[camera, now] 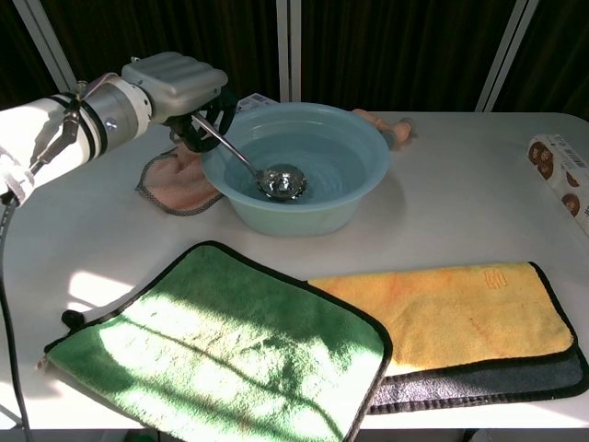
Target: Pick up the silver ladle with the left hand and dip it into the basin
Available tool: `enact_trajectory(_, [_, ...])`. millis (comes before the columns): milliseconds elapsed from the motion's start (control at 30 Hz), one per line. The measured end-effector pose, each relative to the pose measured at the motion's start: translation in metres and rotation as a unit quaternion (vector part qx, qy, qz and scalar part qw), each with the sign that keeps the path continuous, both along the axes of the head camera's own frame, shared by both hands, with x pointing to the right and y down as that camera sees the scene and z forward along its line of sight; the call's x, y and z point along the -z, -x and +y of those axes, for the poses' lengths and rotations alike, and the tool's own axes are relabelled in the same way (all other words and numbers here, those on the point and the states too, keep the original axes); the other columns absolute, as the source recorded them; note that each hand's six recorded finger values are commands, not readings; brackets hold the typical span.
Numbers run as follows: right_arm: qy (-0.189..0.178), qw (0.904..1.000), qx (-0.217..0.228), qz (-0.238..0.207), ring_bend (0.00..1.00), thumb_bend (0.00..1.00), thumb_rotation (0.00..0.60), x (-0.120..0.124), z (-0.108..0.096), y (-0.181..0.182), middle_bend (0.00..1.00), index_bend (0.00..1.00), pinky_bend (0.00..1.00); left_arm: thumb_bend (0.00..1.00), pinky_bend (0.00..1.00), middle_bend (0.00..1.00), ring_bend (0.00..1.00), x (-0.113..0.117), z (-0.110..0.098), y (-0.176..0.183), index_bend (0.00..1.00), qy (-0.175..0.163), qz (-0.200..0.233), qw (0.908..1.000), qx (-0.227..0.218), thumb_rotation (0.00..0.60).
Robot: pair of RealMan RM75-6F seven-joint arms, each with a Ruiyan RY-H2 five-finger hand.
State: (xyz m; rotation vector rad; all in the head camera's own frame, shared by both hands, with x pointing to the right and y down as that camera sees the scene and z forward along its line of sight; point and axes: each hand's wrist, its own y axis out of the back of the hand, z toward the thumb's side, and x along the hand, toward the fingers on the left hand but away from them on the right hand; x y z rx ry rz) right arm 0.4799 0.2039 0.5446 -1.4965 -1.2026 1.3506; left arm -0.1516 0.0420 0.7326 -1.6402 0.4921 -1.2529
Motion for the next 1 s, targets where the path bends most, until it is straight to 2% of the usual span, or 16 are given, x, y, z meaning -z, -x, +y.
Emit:
enact_trajectory(300, [0.0, 1.0, -0.003, -0.001, 0.0, 0.36, 0.6, 0.0, -0.001, -0.002, 0.0, 0.0, 0.0, 0.53, 0.9, 0.61, 0.65, 0.003, -0.004, -0.003, 0.72, 0.053, 0.043, 0.9964, 0.051, 0.6])
enact_trajectory(533, [0.001, 1.0, -0.004, 0.0, 0.0, 0.35, 0.6, 0.0, -0.001, -0.002, 0.0, 0.0, 0.0, 0.53, 0.91, 0.61, 0.65, 0.016, -0.015, -0.004, 0.72, 0.093, 0.062, 0.9907, 0.078, 0.6])
enact_trajectory(1000, [0.003, 1.0, -0.005, 0.0, 0.0, 0.36, 0.6, -0.001, -0.001, -0.003, 0.0, 0.0, 0.0, 0.53, 0.91, 0.61, 0.65, 0.045, -0.034, -0.012, 0.72, 0.108, 0.044, 0.99, 0.08, 0.6])
